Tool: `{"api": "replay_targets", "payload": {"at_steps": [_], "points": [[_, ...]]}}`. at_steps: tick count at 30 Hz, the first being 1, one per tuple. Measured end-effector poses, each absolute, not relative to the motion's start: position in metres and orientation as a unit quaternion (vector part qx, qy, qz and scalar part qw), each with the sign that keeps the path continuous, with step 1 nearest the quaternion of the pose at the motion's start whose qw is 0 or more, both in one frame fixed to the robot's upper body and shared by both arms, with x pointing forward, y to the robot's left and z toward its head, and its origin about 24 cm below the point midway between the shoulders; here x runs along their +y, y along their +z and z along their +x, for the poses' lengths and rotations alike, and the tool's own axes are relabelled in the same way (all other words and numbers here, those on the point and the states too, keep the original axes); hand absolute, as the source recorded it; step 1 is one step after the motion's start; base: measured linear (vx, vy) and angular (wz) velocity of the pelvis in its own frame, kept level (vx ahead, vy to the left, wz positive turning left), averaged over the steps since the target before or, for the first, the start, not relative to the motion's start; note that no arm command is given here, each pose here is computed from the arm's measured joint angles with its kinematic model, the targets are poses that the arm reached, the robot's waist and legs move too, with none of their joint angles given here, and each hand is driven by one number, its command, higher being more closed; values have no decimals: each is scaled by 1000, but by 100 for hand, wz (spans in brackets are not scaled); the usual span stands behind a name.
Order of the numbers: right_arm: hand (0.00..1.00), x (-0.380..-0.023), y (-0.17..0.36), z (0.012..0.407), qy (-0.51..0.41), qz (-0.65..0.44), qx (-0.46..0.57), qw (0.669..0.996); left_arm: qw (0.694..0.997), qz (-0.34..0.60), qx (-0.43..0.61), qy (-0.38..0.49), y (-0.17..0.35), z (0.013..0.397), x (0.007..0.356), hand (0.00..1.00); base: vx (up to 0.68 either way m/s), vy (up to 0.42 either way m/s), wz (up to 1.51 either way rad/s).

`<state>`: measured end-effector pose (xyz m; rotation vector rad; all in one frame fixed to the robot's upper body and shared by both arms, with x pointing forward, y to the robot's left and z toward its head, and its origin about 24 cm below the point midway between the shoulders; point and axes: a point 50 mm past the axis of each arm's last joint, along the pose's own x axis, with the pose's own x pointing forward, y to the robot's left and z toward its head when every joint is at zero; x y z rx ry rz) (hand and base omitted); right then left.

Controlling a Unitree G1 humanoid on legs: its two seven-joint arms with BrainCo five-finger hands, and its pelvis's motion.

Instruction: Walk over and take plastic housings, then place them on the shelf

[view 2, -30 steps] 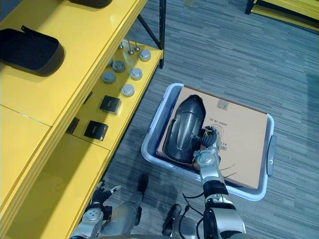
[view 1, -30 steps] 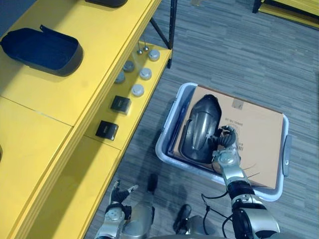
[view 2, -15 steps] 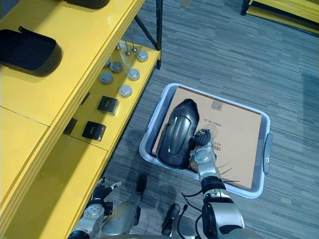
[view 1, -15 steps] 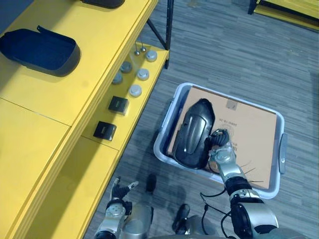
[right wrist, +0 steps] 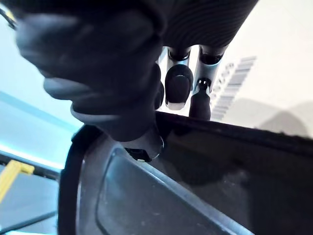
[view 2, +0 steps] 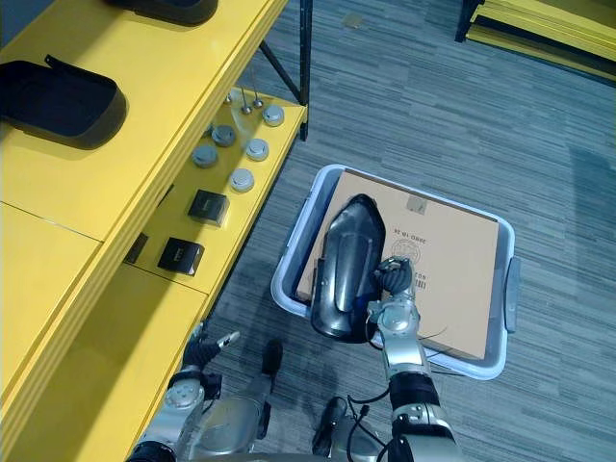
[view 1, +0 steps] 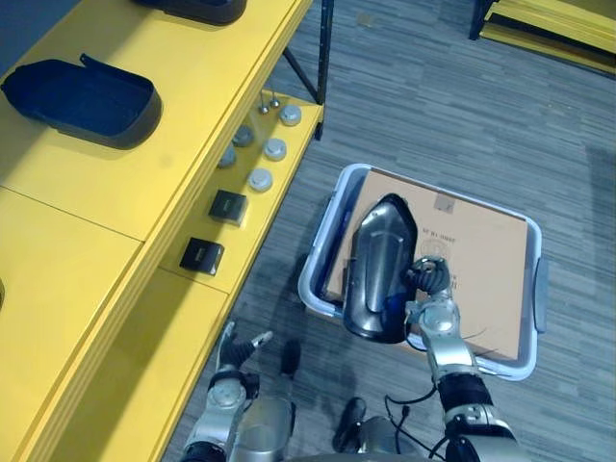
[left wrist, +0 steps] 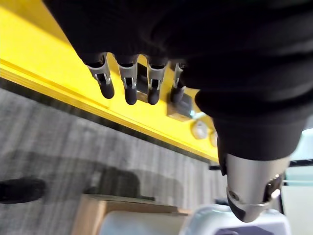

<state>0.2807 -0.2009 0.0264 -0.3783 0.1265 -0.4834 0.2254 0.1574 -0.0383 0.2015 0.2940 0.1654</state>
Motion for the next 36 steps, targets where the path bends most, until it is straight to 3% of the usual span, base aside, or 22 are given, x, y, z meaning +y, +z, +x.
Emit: {"api": "replay_targets", "payload": {"at_steps": [4,11,22,34,35,36], "points": [[100,-202,48,279,-261,-195,11,945,994,73,33,74,10,240,143,0,-10,-33,2],[100,-196,95,274,-288,-175,-102,936,991,21,-113,65,74,248,117,0,-40,-29,-5],[100,-146,140,265,-215,-100,-230,944,985,39,-168,24,96,255,84,0,-71,-11,-16],[100,-99,147,254,-87,-8,-259,962,975,124,-174,59,95,266,80,0,-29,-11,-9],[100,-96,147,254,-78,1,-258,963,975,126,-175,57,96,268,79,100,0,0,0],[100,-95,147,253,-75,4,-258,963,975,126,-176,56,96,268,78,100,0,0,0]]}}
